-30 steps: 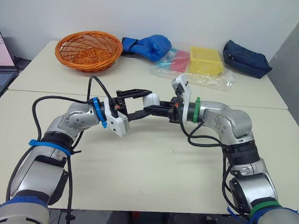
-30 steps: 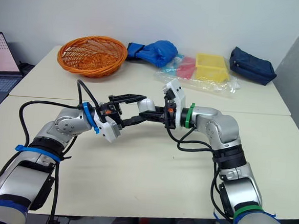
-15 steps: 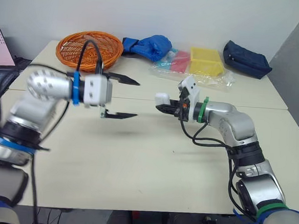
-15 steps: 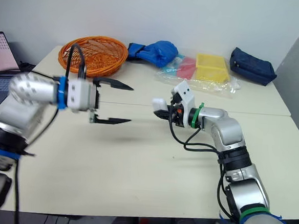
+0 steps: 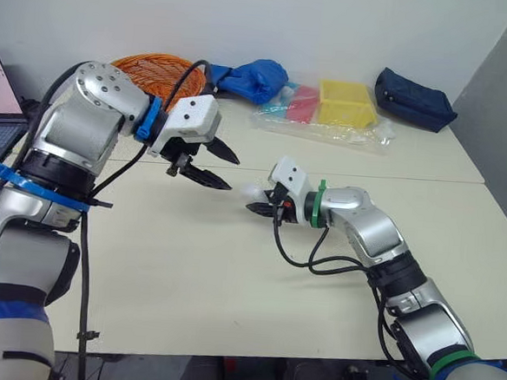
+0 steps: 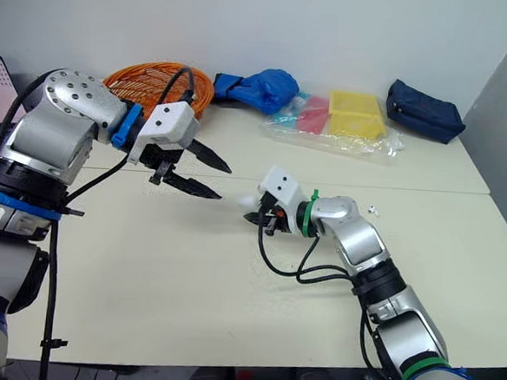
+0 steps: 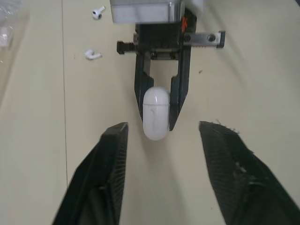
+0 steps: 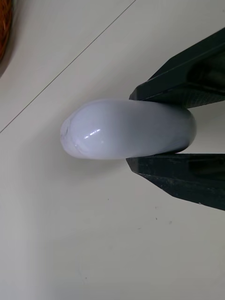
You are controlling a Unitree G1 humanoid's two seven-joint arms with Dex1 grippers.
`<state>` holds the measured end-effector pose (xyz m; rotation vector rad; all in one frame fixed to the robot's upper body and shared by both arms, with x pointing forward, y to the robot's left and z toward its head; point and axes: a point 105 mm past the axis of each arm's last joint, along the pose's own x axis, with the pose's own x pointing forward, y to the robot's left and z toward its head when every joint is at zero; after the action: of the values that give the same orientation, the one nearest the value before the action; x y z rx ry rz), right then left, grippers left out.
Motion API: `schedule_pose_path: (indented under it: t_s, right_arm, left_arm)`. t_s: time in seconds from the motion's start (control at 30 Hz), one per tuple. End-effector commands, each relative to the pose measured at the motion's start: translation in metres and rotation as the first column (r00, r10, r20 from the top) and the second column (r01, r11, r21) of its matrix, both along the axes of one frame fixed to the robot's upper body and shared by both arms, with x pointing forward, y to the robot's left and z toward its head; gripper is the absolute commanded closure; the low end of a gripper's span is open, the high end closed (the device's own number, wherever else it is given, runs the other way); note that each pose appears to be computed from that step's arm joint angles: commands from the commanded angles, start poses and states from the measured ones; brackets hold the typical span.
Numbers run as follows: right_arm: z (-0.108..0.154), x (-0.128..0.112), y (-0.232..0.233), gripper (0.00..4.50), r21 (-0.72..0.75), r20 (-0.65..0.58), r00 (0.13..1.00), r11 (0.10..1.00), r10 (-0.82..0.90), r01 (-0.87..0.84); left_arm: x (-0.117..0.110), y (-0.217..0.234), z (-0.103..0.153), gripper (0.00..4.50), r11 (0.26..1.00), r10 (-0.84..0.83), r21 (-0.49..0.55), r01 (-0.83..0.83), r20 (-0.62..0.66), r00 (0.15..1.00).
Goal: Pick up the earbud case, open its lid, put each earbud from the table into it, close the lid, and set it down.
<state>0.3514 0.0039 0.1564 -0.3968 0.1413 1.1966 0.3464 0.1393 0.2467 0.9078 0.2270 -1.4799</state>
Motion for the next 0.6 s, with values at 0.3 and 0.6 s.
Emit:
schedule_pose_path:
  t_s: [0.3, 0.6]
  right_arm:
    - [0.032, -0.014, 0.012, 3.66, 0.016, 0.106, 0.994, 0.999, 0.031, -0.033]
    - [0.034, -0.016, 0.015, 3.66, -0.005, 0.134, 0.990, 0.999, 0.044, -0.044]
  left_arm:
    - [0.006, -0.006, -0.011, 2.47, 1.000, -0.016, 0.024, 0.016, 0.034, 0.999]
    - [0.012, -0.011, -0.015, 2.47, 1.000, -0.013, 0.022, 0.011, 0.059, 0.998]
